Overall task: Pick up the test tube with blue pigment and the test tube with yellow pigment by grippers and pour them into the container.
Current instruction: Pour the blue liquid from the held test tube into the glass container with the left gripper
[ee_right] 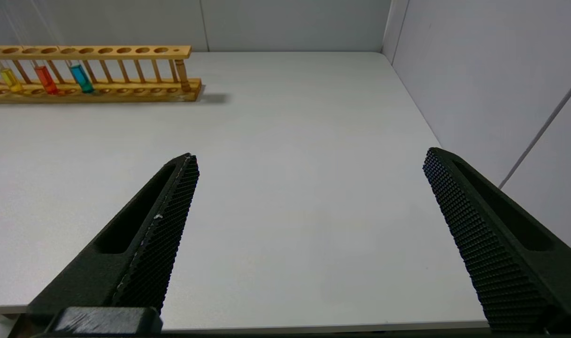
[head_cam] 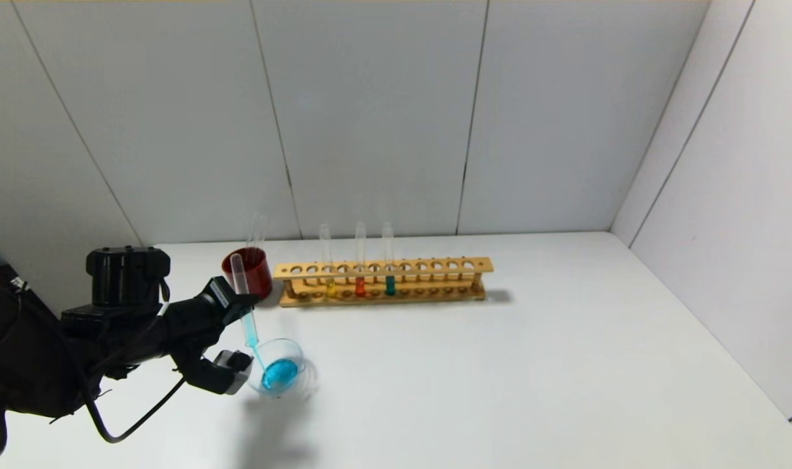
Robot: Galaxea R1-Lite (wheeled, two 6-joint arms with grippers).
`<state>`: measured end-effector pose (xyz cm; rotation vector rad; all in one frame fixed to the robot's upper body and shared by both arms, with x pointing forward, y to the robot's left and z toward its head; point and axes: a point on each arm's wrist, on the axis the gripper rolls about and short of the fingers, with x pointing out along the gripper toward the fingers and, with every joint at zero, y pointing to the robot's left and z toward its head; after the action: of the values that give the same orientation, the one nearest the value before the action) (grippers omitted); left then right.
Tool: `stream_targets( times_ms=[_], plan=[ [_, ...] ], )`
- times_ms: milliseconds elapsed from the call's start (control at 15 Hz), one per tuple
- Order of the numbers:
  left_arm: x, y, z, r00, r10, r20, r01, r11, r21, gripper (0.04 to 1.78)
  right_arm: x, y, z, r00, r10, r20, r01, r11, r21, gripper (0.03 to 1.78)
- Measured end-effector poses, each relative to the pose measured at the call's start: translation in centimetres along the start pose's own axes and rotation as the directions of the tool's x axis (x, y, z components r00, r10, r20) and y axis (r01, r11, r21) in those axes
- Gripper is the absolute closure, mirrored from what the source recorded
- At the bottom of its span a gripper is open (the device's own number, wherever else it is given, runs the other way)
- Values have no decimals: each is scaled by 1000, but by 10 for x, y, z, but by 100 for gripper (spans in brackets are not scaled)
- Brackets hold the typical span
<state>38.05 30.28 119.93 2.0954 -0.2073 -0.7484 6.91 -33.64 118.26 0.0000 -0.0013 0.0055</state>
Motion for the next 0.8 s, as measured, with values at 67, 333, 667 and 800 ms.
stream_targets(
  times_ms=[67,333,667,800],
  plan=[
    [0,1,0,1000,1,0,-1,1000,2,150,0,0,0,1000,0,0,0,1000,0,6],
    [1,7,5,1000,4,-7,-4,1000,22,150,0,0,0,1000,0,0,0,1000,0,6],
    [-2,13,4,1000,23,-17,-22,997,76,150,0,0,0,1000,0,0,0,1000,0,6],
    [-4,16,3,999,30,-21,-27,993,111,150,0,0,0,1000,0,0,0,1000,0,6]
  ],
)
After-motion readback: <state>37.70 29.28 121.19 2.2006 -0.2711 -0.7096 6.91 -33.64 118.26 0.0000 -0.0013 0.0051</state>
